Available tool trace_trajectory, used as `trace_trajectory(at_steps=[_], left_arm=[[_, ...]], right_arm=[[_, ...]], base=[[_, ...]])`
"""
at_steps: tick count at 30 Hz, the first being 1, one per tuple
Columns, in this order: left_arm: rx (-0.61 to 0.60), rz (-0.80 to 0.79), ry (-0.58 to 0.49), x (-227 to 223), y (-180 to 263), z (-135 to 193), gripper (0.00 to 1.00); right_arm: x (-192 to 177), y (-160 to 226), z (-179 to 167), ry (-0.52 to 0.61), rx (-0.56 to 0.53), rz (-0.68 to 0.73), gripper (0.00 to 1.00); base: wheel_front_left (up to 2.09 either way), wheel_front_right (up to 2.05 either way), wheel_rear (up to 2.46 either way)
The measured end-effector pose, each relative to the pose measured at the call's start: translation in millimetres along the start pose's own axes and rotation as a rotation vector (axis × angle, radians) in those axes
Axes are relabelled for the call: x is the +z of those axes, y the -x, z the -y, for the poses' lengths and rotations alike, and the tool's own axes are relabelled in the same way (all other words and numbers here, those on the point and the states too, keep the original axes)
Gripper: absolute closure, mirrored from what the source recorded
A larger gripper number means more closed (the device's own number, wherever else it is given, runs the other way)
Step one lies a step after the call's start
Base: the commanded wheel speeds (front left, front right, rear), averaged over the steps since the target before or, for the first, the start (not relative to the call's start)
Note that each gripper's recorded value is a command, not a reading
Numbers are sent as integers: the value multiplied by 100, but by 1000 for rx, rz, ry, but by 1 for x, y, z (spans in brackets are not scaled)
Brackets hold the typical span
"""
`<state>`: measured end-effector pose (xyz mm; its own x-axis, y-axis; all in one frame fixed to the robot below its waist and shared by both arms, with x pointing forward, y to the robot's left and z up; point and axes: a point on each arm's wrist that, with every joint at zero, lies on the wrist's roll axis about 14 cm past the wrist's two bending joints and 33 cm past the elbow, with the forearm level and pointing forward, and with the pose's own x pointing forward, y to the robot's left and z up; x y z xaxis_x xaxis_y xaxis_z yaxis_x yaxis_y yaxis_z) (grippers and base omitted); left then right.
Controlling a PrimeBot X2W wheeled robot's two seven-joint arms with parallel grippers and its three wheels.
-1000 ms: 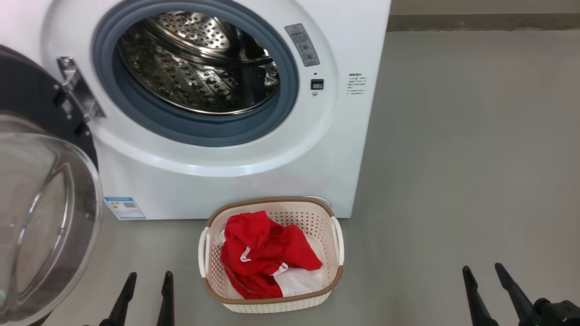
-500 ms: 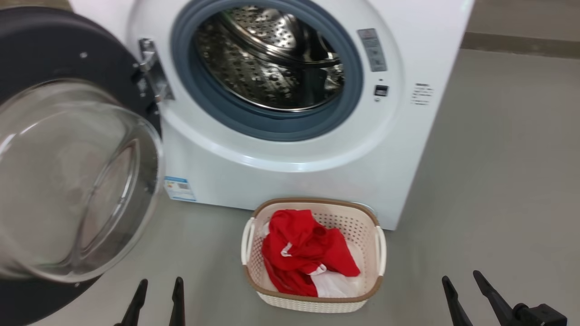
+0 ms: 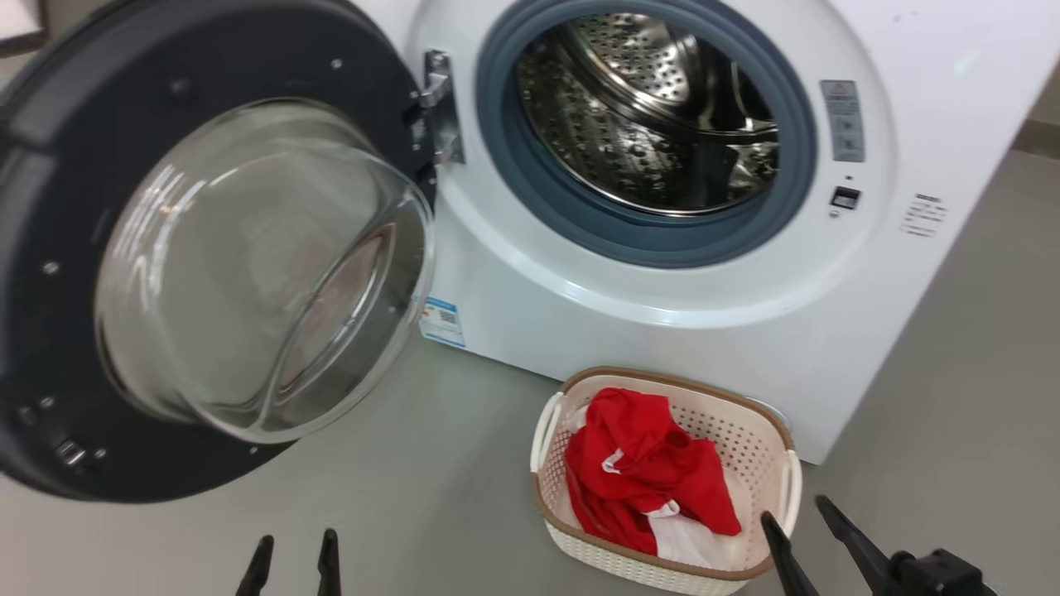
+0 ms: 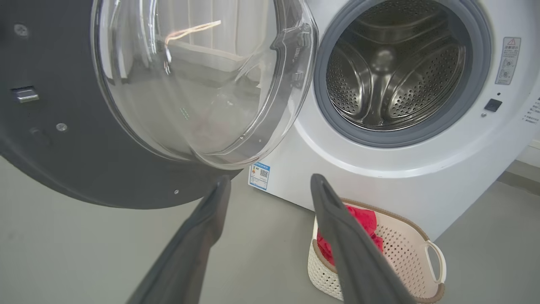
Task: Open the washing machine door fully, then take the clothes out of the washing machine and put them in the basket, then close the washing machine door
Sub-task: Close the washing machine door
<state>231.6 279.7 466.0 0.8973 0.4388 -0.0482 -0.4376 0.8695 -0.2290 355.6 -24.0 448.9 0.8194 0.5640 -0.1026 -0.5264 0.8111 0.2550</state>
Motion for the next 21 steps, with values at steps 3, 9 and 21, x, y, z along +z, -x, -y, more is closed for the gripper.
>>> trace_trajectory(at_steps=[3, 9, 21], left_arm=[[53, 17, 9, 5, 4, -12, 0], [127, 23, 20, 8, 11, -27, 0], [148, 34, 27, 12, 13, -31, 0]], right_arm=[[4, -15, -16, 15, 67, 4, 0], [1, -32, -34, 28, 149, -12, 0], [1, -38, -42, 7, 172, -14, 0]], base=[[0, 0, 0], [0, 0, 0], [0, 0, 0]])
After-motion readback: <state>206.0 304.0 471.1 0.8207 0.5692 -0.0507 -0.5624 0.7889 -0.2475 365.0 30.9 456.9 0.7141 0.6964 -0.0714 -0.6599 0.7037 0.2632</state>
